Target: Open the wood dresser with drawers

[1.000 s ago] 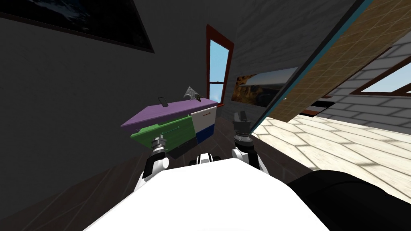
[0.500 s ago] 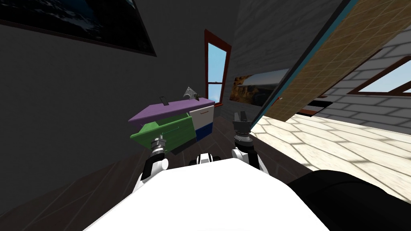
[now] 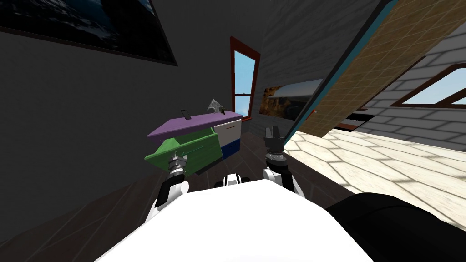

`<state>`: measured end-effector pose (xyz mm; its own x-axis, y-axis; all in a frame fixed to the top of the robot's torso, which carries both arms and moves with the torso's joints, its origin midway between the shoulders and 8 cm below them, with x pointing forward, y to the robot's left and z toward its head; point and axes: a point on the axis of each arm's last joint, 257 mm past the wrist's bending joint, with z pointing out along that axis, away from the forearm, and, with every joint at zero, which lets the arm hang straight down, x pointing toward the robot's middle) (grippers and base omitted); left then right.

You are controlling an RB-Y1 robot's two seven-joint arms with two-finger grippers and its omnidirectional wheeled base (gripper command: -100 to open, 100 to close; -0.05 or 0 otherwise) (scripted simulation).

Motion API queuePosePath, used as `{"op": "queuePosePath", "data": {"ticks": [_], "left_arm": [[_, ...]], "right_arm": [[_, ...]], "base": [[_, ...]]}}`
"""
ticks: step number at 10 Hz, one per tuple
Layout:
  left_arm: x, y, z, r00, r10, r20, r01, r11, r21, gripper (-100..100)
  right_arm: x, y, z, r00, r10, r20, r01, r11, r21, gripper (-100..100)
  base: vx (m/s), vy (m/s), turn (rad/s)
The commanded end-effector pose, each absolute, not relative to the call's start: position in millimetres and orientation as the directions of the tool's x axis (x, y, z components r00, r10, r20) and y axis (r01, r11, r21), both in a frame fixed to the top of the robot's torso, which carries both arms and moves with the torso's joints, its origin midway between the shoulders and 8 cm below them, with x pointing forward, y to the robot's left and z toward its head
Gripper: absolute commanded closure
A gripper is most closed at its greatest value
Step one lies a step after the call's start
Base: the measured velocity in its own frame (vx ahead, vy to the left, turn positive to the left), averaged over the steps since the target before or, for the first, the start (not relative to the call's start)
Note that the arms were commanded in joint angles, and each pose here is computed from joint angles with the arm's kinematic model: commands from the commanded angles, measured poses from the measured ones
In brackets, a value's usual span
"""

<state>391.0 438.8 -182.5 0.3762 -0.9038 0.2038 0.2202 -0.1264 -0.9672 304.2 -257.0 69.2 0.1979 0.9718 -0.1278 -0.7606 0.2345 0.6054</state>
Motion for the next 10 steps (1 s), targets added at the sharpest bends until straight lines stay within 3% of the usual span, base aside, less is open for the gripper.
{"op": "queuePosePath", "data": {"ticks": [1, 7, 8, 10], "left_arm": [[386, 441, -168, 0.378, -0.903, 0.205, 0.22, -0.127, -0.967, -100], [374, 444, -146, 0.382, -0.901, 0.204, 0.216, -0.127, -0.968, -100], [374, 444, -146, 0.383, -0.901, 0.203, 0.213, -0.128, -0.969, 0], [374, 444, -147, 0.383, -0.901, 0.203, 0.211, -0.129, -0.969, 0]], "right_arm": [[304, -257, 69, 0.198, 0.972, -0.128, -0.761, 0.235, 0.605, 0], [304, -257, 69, 0.198, 0.972, -0.128, -0.761, 0.235, 0.605, 0], [304, -257, 69, 0.198, 0.972, -0.128, -0.761, 0.234, 0.605, 0], [304, -257, 69, 0.198, 0.972, -0.128, -0.761, 0.234, 0.605, 0]], "base": [[0.025, -0.008, -0.008], [0.017, -0.007, -0.005], [0.0, 0.0, 0.0], [0.0, 0.0, 0.0]]}}
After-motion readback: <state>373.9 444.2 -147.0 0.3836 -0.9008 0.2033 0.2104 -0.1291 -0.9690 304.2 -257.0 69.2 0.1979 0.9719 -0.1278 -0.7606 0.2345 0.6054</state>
